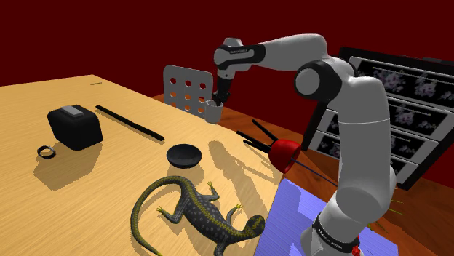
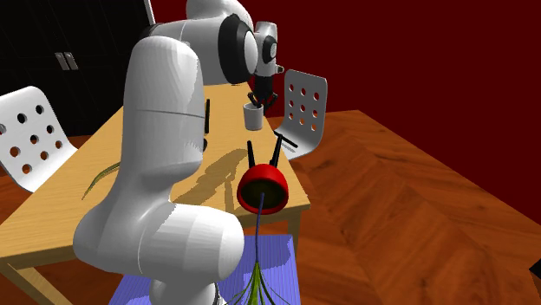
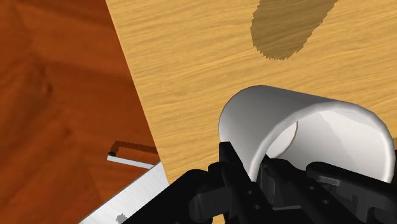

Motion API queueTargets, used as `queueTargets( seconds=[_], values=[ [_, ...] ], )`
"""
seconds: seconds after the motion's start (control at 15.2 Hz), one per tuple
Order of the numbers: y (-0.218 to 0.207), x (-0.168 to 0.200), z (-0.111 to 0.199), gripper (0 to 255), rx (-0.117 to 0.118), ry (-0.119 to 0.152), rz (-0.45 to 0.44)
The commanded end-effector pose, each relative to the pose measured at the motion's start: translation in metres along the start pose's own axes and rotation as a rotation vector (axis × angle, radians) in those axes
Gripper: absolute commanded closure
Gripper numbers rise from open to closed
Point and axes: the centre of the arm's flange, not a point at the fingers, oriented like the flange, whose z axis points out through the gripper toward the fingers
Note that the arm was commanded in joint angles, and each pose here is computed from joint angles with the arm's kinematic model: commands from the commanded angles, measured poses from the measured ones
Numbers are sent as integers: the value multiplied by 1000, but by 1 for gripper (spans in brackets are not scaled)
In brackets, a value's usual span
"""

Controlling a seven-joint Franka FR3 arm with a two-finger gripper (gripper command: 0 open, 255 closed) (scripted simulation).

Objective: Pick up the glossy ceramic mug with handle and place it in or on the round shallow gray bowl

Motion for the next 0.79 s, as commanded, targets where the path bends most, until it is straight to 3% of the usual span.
queueTargets(
  seconds=[0.0,0.4,0.73],
  values=[
    [0,0,-11,255,0,0,0],
    [-2,1,-42,255,0,0,0],
    [-65,-20,-45,255,0,0,0]
  ],
)
